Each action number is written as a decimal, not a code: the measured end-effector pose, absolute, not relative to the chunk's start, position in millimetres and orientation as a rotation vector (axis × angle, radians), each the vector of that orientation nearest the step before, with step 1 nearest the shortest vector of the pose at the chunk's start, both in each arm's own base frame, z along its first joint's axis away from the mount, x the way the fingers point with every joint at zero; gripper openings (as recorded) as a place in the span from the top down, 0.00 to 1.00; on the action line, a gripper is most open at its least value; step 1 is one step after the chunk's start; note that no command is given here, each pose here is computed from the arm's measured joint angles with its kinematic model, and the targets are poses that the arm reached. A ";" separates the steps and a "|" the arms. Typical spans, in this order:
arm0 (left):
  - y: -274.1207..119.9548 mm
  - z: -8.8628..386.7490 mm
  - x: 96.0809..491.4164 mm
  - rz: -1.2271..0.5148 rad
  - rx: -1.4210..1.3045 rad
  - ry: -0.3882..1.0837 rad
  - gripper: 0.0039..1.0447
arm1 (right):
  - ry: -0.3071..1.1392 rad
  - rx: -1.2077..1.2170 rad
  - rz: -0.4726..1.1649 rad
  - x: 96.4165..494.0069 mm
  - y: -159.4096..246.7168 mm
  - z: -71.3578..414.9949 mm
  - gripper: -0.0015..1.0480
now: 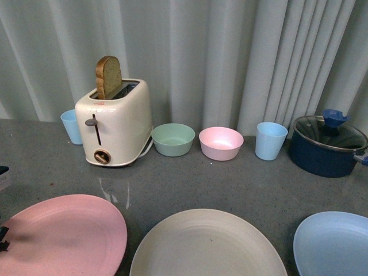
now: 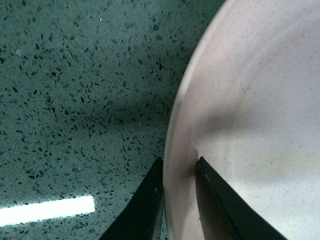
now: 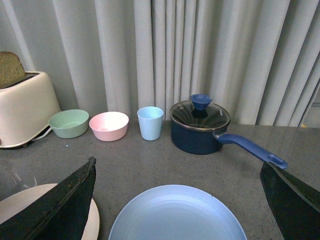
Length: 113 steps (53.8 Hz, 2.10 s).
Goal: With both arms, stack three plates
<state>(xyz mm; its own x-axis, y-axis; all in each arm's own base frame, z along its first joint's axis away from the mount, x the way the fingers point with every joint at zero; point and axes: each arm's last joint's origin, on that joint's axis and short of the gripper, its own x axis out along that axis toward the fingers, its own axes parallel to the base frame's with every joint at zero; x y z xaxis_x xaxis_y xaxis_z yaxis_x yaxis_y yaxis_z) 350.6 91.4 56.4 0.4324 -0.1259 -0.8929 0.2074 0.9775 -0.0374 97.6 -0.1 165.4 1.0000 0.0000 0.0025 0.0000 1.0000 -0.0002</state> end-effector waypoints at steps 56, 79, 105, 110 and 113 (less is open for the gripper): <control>-31.1 167.7 329.8 -0.491 -0.191 0.962 0.97 | -0.002 0.000 0.000 97.6 -0.1 165.4 0.07; -102.8 125.4 337.8 -0.496 -0.141 1.095 0.97 | -0.002 0.000 0.000 97.6 -0.1 165.4 0.07; -113.8 112.7 352.7 -0.463 -0.136 1.115 0.97 | -0.002 0.000 0.000 97.6 -0.1 165.4 0.07; -113.9 111.4 352.7 -0.462 -0.131 1.118 0.97 | -0.002 0.000 0.000 97.6 -0.1 165.4 0.07; -113.6 110.9 352.9 -0.458 -0.127 1.121 0.94 | -0.002 0.000 0.000 97.6 -0.1 165.4 0.07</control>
